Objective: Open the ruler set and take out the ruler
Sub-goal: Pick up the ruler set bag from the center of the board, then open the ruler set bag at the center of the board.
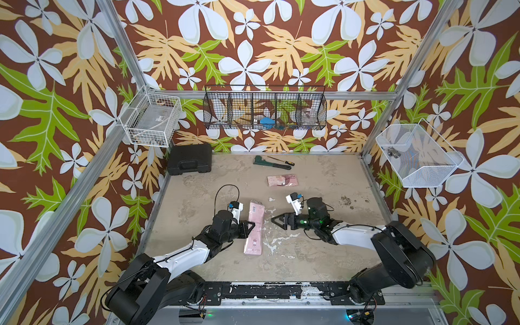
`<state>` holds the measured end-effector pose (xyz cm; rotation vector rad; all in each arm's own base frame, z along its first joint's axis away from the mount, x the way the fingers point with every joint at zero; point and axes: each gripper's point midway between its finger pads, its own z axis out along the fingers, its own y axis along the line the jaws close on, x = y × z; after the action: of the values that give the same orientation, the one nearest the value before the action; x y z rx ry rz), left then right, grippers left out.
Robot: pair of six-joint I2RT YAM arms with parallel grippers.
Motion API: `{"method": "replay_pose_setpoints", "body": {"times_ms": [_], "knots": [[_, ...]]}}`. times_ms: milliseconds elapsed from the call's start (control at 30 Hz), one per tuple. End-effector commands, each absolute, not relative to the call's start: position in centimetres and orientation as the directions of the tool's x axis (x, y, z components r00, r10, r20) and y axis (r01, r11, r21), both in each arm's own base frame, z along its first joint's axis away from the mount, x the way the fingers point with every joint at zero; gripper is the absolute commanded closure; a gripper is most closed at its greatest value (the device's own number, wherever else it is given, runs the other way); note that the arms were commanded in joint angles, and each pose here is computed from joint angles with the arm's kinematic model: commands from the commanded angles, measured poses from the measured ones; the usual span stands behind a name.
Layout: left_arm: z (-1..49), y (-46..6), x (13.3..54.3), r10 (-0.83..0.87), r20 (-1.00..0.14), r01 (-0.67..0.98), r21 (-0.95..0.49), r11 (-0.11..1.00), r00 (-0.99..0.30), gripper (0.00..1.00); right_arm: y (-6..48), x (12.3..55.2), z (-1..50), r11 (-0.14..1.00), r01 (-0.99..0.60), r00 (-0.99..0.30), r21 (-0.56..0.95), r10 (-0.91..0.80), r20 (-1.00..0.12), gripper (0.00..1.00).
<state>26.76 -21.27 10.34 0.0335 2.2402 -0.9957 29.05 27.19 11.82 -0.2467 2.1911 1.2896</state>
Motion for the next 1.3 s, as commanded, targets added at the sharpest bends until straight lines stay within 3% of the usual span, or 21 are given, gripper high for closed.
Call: {"method": "replay_pose_setpoints", "body": {"times_ms": [0, 67, 167, 300, 433, 867, 1033, 1267], "knots": [[13.2, -21.1, 29.0, -0.253, -0.663, 0.303, -0.604, 0.737, -0.705, 1.0, 26.0, 30.7, 13.3, 0.489, -0.428, -0.797, 0.76, 0.193, -0.572, 0.21], [14.5, -21.5, 29.7, -0.248, -0.676, 0.316, -0.595, 0.739, -0.694, 1.0, 26.8, 31.0, 12.9, 0.569, -0.451, -0.794, 0.688, 0.095, -0.6, 0.37], [15.1, -21.2, 30.8, -0.251, -0.676, 0.277, -0.571, 0.773, -0.693, 1.0, 28.5, 30.5, 13.6, 0.703, -0.539, -0.689, 0.465, -0.05, -0.723, 0.38], [14.8, -20.9, 31.6, -0.248, -0.672, 0.241, -0.547, 0.802, -0.698, 1.0, 30.1, 30.0, 15.3, 0.726, -0.555, -0.629, 0.407, -0.047, -0.776, 0.35], [15.0, -21.2, 31.6, -0.25, -0.673, 0.252, -0.555, 0.793, -0.696, 1.0, 32.1, 30.4, 15.1, 0.774, -0.563, -0.584, 0.291, -0.123, -0.802, 0.39], [15.1, -21.6, 31.3, -0.262, -0.682, 0.275, -0.572, 0.773, -0.683, 1.0, 35.6, 30.9, 11.2, 0.777, -0.575, -0.63, 0.257, -0.22, -0.744, 0.5], [15.6, -21.8, 31.3, -0.26, -0.695, 0.288, -0.566, 0.772, -0.67, 1.0, 35.4, 31.4, 10.0, 0.807, -0.549, -0.641, 0.219, -0.238, -0.73, 0.63], [15.7, -22.1, 31.2, -0.261, -0.696, 0.303, -0.576, 0.76, -0.668, 1.0, 35.1, 31.9, 8.4, 0.834, -0.516, -0.664, 0.197, -0.244, -0.707, 0.89]]}}
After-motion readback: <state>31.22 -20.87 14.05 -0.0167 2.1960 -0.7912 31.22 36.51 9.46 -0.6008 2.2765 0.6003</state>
